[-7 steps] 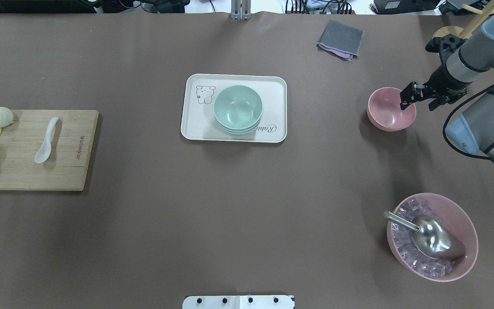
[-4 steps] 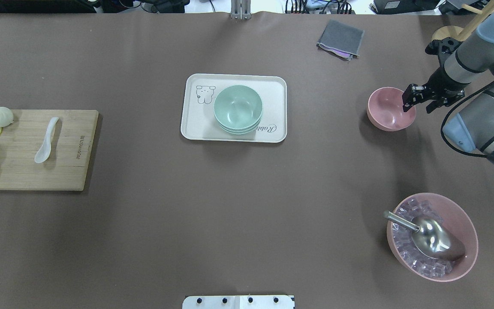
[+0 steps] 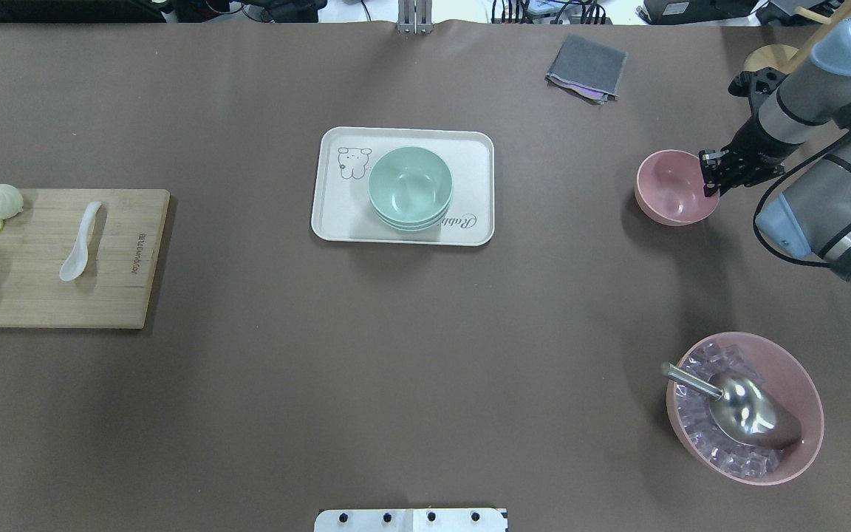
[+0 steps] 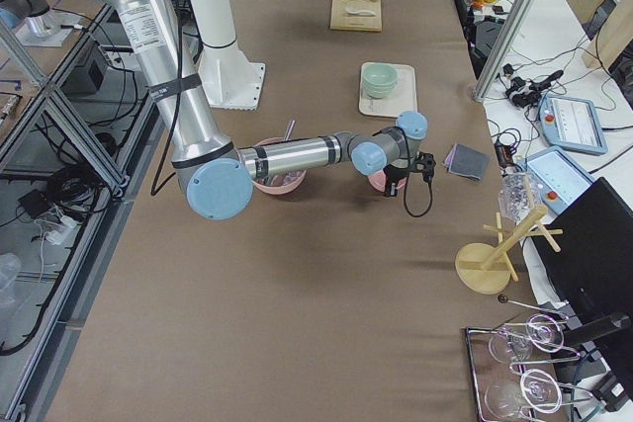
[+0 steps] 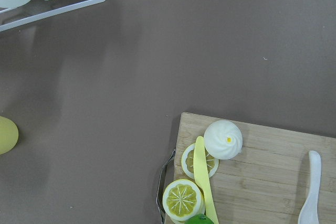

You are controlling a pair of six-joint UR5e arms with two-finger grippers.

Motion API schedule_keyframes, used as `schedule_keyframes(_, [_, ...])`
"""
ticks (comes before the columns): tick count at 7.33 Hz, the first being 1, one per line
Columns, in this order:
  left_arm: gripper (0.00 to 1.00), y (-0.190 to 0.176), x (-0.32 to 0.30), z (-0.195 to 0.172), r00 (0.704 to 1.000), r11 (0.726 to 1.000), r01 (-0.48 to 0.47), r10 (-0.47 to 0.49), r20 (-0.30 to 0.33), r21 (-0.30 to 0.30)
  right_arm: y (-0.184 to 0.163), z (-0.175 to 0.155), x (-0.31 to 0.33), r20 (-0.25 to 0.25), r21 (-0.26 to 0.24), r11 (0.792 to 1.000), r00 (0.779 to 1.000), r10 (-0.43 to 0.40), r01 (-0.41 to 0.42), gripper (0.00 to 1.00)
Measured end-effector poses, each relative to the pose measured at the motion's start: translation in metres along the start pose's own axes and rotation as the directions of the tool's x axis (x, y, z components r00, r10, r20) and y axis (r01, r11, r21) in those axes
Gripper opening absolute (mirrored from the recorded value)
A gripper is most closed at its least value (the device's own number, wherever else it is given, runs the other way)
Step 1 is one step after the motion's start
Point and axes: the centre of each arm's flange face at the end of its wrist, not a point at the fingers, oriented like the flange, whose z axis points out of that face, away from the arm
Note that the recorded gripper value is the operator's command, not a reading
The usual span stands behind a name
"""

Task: Stack pink bowl on green and place spoon
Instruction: 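Lift the pink bowl with the right gripper and carry it over the green bowl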

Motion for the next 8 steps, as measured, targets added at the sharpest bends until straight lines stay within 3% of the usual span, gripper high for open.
schedule_keyframes(2, [0.98, 0.001, 0.005, 0.001, 1.0, 1.0, -0.015, 0.015, -0.007, 0.004, -0.014, -0.032, -0.023, 0.071, -0.001, 0.999, 0.997, 0.034, -0.034, 0.0])
schedule_keyframes(4, [0.98, 0.006, 0.029, 0.018, 0.999, 0.999, -0.041, 0.041, -0.018, -0.012, -0.02, -0.094, -0.079, 0.169, 0.012, 0.993, 0.98, 0.11, -0.114, 0.0])
schedule_keyframes(6, [0.98, 0.018, 0.079, 0.054, 1.0, 1.0, -0.015, 0.014, -0.013, -0.024, -0.002, -0.14, -0.168, 0.25, 0.002, 0.973, 0.942, 0.225, -0.232, 0.0])
schedule_keyframes(8, [0.98, 0.031, 0.116, 0.089, 0.999, 0.999, -0.032, 0.033, 0.024, -0.027, 0.039, -0.147, -0.277, 0.293, 0.006, 0.952, 0.911, 0.29, -0.305, 0.0])
